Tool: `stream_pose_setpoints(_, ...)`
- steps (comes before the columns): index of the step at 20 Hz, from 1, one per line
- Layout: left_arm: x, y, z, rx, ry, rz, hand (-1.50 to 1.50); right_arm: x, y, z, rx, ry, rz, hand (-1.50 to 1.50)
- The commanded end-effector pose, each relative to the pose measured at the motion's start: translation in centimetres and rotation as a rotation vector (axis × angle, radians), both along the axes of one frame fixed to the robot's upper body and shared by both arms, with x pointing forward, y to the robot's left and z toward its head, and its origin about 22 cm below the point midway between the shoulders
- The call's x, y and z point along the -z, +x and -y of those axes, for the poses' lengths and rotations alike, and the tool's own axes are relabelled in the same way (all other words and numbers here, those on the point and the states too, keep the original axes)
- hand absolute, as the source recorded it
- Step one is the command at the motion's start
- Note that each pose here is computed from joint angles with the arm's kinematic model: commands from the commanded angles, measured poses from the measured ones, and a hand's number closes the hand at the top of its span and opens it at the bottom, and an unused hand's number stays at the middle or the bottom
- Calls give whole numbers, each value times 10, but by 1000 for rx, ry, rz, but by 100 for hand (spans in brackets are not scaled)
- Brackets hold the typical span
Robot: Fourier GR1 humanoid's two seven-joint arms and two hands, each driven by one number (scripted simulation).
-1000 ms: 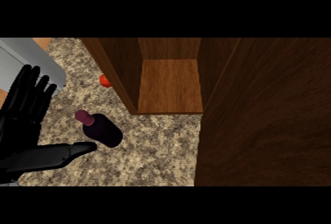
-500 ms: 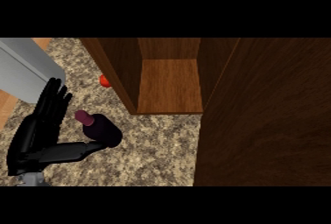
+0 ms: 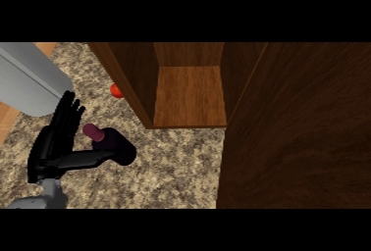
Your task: Pick up the wine, place it into the cabinet and close the cabinet
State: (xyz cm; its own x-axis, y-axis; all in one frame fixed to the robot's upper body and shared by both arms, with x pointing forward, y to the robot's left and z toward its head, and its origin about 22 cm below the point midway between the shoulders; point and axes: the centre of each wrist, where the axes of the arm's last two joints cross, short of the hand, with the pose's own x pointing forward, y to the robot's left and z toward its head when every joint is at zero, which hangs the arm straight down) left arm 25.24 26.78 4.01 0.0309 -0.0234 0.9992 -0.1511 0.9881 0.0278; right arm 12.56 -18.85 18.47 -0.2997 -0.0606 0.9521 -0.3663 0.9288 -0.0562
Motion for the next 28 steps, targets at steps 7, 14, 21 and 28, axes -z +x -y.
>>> stream_pose_setpoints(7,36,15,-18,-4,2,-46,-150,-31,-51,18,0,39,81,-150)
stream_pose_setpoints(14,75,9,-30,35,-33,-75,-150,-32,-51,19,-15,13,76,-150)
stream_pose_setpoints(21,104,7,-6,76,-35,-112,-150,-30,-46,14,-38,57,88,-150)
stream_pose_setpoints(28,131,6,-6,73,-53,-109,-150,-36,-53,18,-37,43,84,-150)
